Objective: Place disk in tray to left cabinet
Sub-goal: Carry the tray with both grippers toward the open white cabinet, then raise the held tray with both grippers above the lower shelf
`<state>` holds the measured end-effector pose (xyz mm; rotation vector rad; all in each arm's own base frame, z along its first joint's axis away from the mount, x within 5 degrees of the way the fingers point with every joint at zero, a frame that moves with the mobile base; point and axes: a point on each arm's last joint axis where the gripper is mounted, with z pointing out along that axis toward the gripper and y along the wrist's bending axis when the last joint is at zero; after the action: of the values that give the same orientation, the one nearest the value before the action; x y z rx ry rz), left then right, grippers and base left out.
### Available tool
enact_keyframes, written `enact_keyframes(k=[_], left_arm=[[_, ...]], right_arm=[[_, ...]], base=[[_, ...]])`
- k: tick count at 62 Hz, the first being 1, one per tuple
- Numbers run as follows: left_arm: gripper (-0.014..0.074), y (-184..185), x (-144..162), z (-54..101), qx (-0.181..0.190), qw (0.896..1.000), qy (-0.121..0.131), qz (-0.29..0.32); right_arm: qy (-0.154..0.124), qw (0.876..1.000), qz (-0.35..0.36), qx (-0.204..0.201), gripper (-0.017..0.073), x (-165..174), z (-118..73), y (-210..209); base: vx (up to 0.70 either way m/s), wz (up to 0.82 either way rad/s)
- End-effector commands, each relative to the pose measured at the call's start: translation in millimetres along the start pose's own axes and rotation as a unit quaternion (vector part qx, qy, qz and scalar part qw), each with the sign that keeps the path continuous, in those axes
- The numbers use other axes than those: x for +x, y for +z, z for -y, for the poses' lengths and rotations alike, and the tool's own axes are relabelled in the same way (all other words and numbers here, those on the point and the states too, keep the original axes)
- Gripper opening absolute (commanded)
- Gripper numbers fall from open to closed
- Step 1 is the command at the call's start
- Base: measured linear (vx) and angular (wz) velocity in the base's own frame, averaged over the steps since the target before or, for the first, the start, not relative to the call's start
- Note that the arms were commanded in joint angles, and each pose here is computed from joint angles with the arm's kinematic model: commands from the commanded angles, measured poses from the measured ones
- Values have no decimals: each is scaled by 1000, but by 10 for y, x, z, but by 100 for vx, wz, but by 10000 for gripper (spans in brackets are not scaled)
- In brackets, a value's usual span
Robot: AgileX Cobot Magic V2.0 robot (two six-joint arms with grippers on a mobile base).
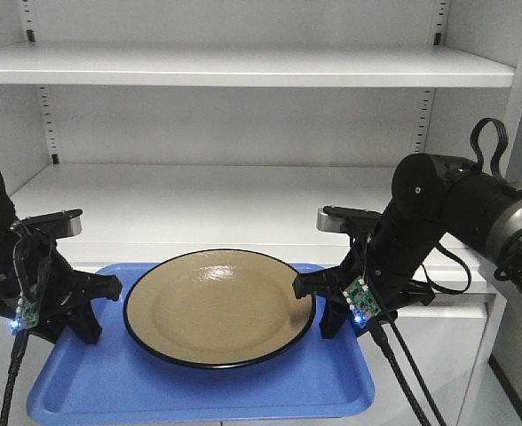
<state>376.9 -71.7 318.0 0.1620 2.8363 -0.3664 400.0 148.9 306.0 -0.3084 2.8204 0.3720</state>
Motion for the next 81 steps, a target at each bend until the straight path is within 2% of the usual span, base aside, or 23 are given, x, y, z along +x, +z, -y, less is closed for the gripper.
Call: enact_keyframes(k=[1, 81], left_arm=[[-1, -333, 6, 76, 1, 999, 20, 48], [-1, -333, 6, 76, 1, 999, 20, 48]], right_arm=[[-20, 998, 68, 0, -3, -30, -50, -429], [-20, 997, 68, 0, -3, -31, -50, -429]], base=[[14, -14], [6, 0]])
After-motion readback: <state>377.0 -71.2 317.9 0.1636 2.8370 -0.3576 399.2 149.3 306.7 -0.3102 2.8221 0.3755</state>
